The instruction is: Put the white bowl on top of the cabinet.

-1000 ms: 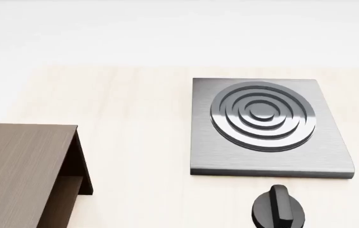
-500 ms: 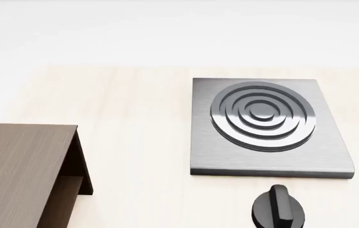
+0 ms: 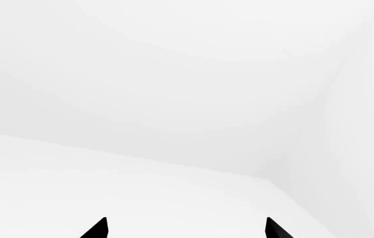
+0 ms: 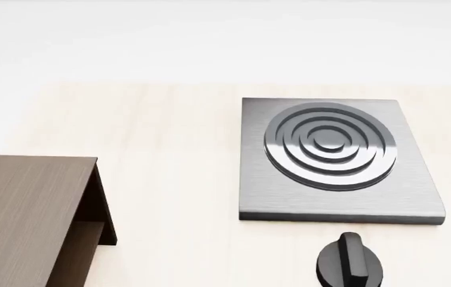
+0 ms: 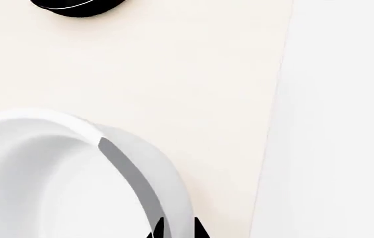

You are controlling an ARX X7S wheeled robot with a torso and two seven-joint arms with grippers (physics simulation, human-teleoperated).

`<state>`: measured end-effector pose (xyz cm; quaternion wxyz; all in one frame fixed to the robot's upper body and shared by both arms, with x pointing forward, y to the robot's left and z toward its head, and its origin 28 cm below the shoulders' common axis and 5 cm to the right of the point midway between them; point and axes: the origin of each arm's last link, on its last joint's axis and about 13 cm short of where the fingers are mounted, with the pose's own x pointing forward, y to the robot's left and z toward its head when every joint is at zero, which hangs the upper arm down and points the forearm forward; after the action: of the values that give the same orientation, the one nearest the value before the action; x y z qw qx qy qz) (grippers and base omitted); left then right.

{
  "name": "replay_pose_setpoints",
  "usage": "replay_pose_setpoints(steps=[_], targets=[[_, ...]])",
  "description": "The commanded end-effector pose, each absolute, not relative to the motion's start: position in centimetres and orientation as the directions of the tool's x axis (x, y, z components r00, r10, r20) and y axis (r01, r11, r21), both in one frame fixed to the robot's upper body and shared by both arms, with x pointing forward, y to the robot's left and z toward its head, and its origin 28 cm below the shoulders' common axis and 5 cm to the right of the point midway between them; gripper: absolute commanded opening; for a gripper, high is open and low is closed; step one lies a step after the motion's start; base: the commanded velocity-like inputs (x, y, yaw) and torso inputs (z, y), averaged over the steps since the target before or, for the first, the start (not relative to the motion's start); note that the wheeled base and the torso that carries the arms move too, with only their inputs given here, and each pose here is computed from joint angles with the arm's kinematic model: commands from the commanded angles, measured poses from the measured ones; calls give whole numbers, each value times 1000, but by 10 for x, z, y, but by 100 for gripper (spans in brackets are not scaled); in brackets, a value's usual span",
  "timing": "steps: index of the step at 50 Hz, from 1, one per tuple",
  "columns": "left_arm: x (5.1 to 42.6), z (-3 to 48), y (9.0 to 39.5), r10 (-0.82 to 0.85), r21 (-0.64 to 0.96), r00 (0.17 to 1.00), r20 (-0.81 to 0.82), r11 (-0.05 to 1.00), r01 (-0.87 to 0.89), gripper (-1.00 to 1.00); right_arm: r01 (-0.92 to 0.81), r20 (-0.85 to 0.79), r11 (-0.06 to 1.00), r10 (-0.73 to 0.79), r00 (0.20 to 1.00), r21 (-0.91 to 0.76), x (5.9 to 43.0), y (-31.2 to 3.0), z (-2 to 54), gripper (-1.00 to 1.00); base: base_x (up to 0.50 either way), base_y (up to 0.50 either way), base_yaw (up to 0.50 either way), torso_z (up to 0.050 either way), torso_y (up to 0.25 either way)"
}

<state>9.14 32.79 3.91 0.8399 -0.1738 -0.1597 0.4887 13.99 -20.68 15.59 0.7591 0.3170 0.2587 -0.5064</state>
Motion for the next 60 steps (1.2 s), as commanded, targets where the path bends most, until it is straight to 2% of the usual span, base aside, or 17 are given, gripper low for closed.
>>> replay_pose_setpoints(steps=[1,10,14,16,22,42,47,49,60], targets=[[91,39,328,876,-448,471,98,462,-766,100,916,-679,295,-616,401,274,139,-206,169,-100,0,0,0,0,0],[92,39,328,876,-447,472,97,462,-766,100,904,-674,293,-602,428,312,139,-205,173,-100,0,0,0,0,0],[92,39,328,876,-447,472,97,462,-766,100,875,-666,299,-568,484,381,138,-205,177,-100,0,0,0,0,0],[92,39,328,876,-447,472,97,462,-766,100,850,-645,336,-553,528,407,138,-203,182,-100,0,0,0,0,0],[92,39,328,877,-448,472,97,461,-766,100,843,-622,370,-569,537,389,136,-200,192,-100,0,0,0,0,0],[92,39,328,876,-449,473,94,461,-766,100,759,-527,472,-547,651,448,133,-187,219,-100,0,0,0,0,1],[92,38,328,876,-449,473,93,461,-765,100,717,-496,537,-519,696,444,135,-184,223,-100,0,0,0,0,2],[92,38,328,876,-449,474,92,461,-765,100,669,-454,621,-497,739,409,136,-181,225,-100,0,0,0,0,0],[93,38,328,875,-448,475,91,462,-766,100,591,-393,702,-452,801,396,138,-174,235,-100,0,0,0,0,1]])
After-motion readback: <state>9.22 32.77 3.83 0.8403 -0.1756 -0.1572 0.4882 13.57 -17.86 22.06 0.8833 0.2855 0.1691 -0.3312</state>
